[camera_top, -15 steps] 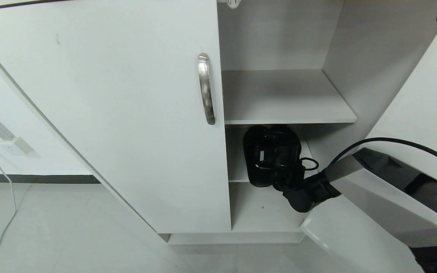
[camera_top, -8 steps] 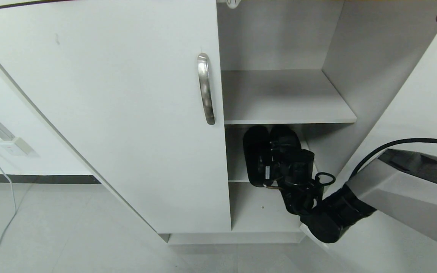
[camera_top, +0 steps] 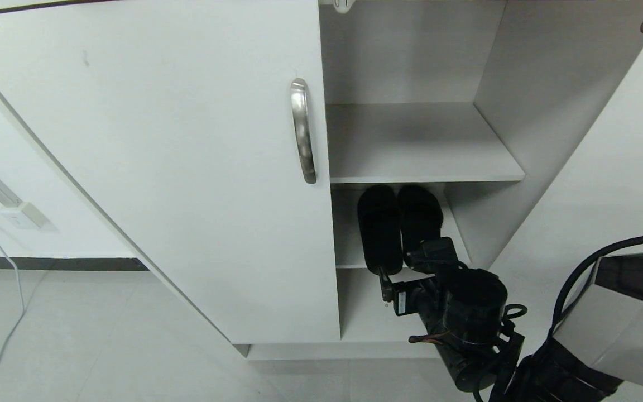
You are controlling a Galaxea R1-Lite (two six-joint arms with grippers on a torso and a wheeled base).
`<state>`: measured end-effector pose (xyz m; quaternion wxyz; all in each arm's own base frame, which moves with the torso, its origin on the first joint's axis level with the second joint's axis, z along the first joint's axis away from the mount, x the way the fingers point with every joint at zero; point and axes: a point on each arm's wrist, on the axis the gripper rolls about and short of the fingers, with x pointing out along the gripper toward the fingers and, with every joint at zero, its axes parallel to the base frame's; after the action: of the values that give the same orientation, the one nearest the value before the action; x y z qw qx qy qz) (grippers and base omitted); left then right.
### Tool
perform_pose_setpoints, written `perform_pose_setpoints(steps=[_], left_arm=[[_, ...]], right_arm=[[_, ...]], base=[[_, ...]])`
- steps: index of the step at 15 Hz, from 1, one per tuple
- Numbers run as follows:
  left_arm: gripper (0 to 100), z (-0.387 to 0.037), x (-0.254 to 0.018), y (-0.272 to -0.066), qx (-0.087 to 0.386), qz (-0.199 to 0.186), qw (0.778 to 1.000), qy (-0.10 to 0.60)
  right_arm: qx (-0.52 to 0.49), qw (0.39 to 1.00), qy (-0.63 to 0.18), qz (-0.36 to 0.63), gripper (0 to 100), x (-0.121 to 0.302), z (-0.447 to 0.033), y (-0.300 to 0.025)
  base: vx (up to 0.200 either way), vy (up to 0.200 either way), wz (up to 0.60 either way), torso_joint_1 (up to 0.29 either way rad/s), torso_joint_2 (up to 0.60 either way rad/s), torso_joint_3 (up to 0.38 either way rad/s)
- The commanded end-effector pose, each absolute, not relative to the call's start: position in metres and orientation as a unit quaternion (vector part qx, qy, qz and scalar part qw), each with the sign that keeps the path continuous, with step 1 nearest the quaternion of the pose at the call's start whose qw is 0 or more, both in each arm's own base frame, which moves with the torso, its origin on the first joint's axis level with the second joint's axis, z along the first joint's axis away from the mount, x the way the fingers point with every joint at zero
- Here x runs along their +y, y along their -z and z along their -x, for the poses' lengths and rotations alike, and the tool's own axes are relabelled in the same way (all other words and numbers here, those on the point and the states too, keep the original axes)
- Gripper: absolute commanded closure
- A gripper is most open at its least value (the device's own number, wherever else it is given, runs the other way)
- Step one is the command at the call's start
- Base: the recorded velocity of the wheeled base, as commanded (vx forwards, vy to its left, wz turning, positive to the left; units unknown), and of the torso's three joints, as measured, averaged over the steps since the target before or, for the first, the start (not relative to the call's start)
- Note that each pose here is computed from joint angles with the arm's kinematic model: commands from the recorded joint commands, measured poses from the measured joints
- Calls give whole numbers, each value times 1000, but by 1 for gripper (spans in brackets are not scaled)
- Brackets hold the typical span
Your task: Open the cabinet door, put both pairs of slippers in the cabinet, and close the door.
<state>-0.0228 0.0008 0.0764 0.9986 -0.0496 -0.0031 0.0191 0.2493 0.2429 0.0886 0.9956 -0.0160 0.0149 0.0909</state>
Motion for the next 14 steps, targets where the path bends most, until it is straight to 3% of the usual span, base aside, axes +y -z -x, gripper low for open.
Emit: perform_pose_setpoints(steps=[1,7,14], left_arm=[[100,23,1,-76,-3,50,999,-20],[100,23,1,-76,-3,51,999,-21],[100,23,1,-76,-2,44,999,-19]], right_arm=[[11,996,-93,13,0,242,-246,-91],[16,995,-93,18,0,240,-244,-89],[17,995,-93,19,0,238,-244,-91]], base=[[-200,0,0,7,7,7],[-200,0,0,2,3,1],[0,0,0,0,0,0]])
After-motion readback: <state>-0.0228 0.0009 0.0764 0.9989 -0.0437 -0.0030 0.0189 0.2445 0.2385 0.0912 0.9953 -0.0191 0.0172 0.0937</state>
